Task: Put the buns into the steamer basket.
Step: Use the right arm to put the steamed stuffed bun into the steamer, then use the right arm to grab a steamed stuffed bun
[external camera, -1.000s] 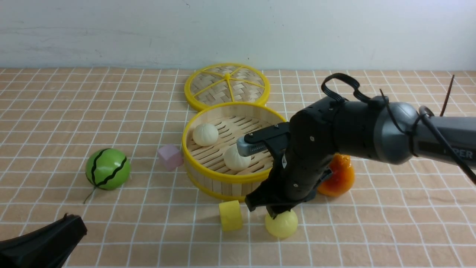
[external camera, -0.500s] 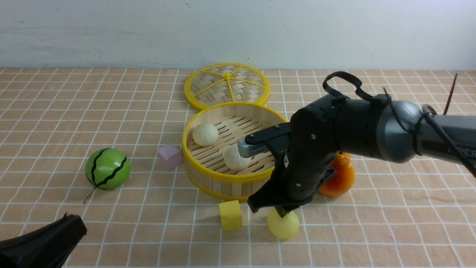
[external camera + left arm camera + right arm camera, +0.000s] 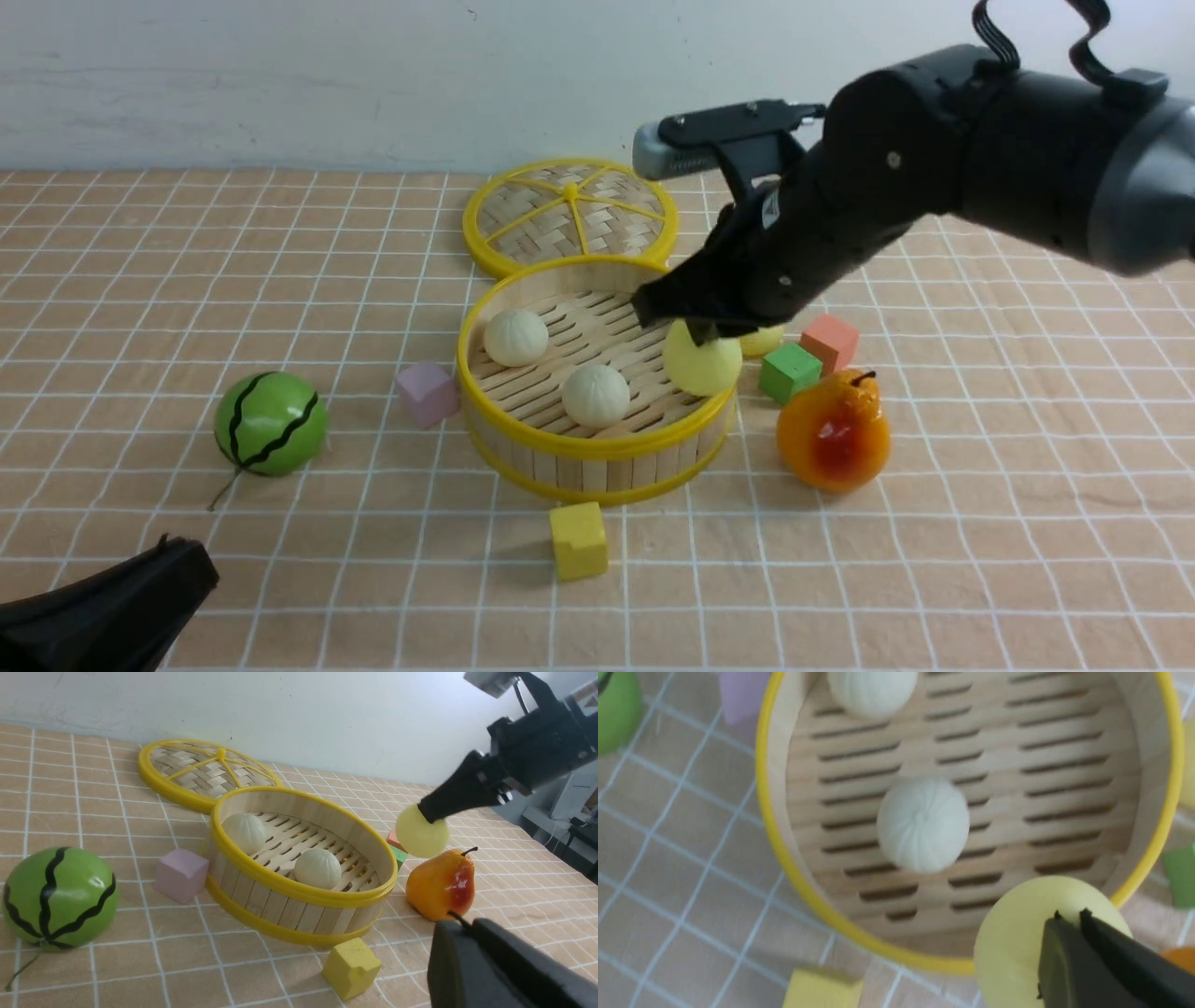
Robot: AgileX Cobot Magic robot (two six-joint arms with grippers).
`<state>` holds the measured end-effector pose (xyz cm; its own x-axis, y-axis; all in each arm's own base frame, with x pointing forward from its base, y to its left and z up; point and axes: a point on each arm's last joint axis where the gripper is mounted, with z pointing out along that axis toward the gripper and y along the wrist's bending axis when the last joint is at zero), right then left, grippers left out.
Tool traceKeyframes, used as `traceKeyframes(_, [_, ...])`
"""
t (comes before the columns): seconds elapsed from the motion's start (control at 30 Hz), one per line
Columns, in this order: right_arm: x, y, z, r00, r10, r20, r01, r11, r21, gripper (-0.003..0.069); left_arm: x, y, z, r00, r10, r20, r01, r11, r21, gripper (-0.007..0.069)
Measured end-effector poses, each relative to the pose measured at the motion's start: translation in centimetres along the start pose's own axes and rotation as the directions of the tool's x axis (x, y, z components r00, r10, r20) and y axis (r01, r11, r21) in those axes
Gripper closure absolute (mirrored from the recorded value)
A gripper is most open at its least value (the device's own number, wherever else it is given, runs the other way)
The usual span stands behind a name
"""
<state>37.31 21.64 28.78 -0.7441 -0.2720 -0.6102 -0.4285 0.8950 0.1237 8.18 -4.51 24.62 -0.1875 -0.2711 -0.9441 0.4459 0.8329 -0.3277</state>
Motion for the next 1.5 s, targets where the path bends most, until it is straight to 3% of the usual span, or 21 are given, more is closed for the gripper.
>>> traceKeyframes(0.2, [-1.2,-1.8,5.3,0.998,0.05,-0.026,-0.051,0.998,-0.026,0.0657,0.0,0.0,0.0,1.0,0.0,0.0,0.0,1.0,0.0,0.0594])
traceKeyframes(0.4, [-0.2,-3.4,9.3,0.994,0.05,-0.1,-0.049,0.999,0.016,0.0617,0.0,0.0,0.0,1.0,0.0,0.0,0.0,1.0,0.0,0.0587])
traceKeyframes(0.53, [-0.3,-3.6,9.5,0.994,0.054,-0.093,-0.05,0.998,0.039,0.0536,0.0,0.0,0.0,1.0,0.0,0.0,0.0,1.0,0.0,0.0587])
traceKeyframes(0.77, [-1.8,-3.2,7.0,0.994,0.09,-0.07,-0.087,0.996,0.035,0.0203,0.0,0.0,0.0,1.0,0.0,0.0,0.0,1.0,0.0,0.0577])
traceKeyframes(0.83, [-2.7,-3.1,5.1,0.997,0.061,-0.045,-0.058,0.997,0.05,0.0166,0.0,0.0,0.0,1.0,0.0,0.0,0.0,1.0,0.0,0.0575])
traceKeyframes(0.93, [-3.6,-3.7,3.2,1.0,0.022,-0.008,-0.021,0.995,0.102,0.0158,0.0,0.0,0.0,1.0,0.0,0.0,0.0,1.0,0.0,0.0575])
traceKeyframes(1.0, [-3.9,-5.8,2.5,0.999,0.047,0.006,-0.048,0.984,0.174,0.0193,0.0,0.0,0.0,1.0,0.0,0.0,0.0,1.0,0.0,0.0572])
traceKeyframes(1.07, [-3.8,-6.8,2.8,0.998,0.063,0.001,-0.062,0.979,0.194,0.021,0.0,0.0,0.0,1.0,0.0,0.0,0.0,1.0,0.0,0.0571])
traceKeyframes(1.13, [-3.3,-9.1,4.4,0.995,0.103,-0.006,-0.099,0.972,0.214,0.0273,0.0,0.0,0.0,1.0,0.0,0.0,0.0,1.0,0.0,0.0568])
traceKeyframes(1.27, [-2.3,-11.0,7.4,0.981,0.196,-0.008,-0.191,0.967,0.169,0.0326,0.0,0.0,0.0,1.0,0.0,0.0,0.0,1.0,0.0,0.0566])
traceKeyframes(1.5, [-1.8,-11.9,9.5,0.967,0.256,0.003,-0.255,0.962,0.102,0.0336,0.0,0.0,0.0,1.0,0.0,0.0,0.0,1.0,0.0,0.0558])
